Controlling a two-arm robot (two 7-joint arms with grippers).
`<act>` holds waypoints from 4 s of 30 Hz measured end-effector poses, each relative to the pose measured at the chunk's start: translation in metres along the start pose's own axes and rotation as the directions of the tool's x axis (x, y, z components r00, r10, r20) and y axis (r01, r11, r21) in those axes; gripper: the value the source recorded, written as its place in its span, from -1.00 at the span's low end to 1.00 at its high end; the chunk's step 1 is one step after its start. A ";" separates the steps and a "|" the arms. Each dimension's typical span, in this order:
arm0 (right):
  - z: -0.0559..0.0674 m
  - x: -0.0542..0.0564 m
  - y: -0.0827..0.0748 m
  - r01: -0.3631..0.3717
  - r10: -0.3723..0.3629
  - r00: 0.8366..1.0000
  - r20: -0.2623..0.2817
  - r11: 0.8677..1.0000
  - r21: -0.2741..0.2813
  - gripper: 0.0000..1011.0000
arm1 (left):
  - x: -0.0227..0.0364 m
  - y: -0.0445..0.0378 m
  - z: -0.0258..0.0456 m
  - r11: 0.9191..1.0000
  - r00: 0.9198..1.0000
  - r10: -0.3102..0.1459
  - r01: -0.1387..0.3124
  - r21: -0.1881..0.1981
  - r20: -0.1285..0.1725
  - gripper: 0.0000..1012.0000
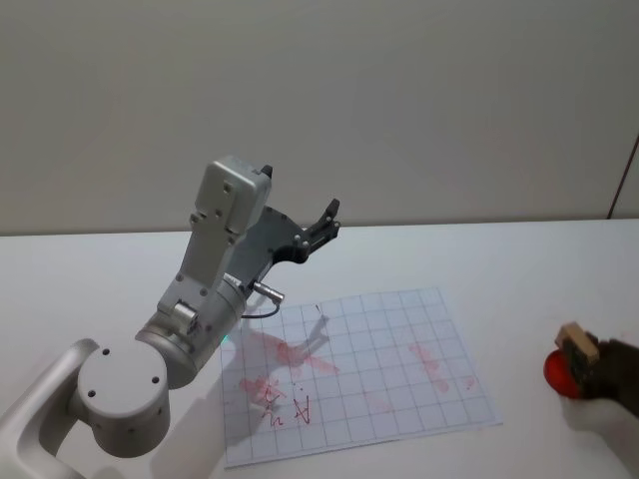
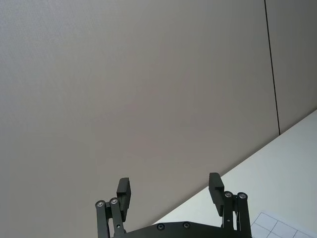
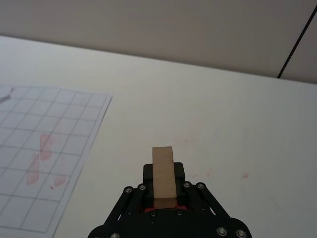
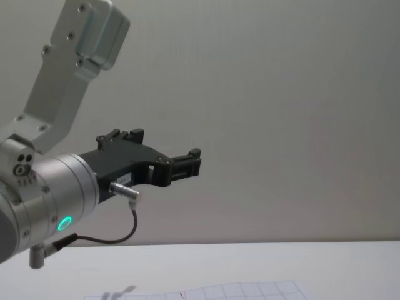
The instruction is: Use the one hand to pick up the stamp and affix it onto the A4 paper.
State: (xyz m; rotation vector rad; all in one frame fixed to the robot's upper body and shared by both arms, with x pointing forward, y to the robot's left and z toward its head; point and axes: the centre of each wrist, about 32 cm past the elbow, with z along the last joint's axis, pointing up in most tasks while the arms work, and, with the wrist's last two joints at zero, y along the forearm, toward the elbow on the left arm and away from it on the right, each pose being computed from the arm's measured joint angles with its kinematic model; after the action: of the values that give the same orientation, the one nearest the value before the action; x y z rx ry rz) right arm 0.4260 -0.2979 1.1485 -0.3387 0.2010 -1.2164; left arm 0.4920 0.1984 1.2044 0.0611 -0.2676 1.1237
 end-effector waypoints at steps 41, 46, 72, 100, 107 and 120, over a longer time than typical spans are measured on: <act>0.047 -0.037 0.043 -0.380 0.376 0.925 0.054 0.919 0.108 -0.56 | 0.0000 0.0000 0.0000 1.000 1.000 0.000 0.000 0.000 0.000 0.98; 0.038 -0.040 0.051 -0.408 0.404 0.912 0.077 0.911 0.060 -0.56 | 0.0000 0.0000 0.0000 1.000 1.000 0.000 0.000 0.000 0.000 0.98; 0.002 -0.049 0.068 -0.453 0.460 0.881 0.115 0.888 -0.082 -0.56 | 0.0000 0.0000 0.0000 1.000 1.000 0.000 0.000 0.000 0.000 0.98; 0.034 -0.055 0.066 -0.421 0.416 0.907 0.065 0.899 0.117 -0.56 | 0.0000 0.0000 0.0000 1.000 1.000 0.000 0.000 0.000 0.000 0.98; 0.060 -0.046 0.058 -0.361 0.364 0.931 0.029 0.907 0.215 -0.56 | 0.0000 0.0000 0.0000 1.000 1.000 0.000 0.000 0.000 0.000 0.98; 0.078 -0.015 0.033 -0.194 0.204 0.979 -0.012 0.945 0.263 -0.56 | 0.0000 0.0000 0.0000 1.000 1.000 0.000 0.000 0.000 0.000 0.98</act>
State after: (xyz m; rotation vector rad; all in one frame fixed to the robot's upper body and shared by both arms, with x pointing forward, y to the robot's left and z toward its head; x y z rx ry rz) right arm 0.4752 -0.2619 1.2086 -0.0624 0.1037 -1.0345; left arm 0.4920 0.1984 1.2044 0.0612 -0.2676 1.1237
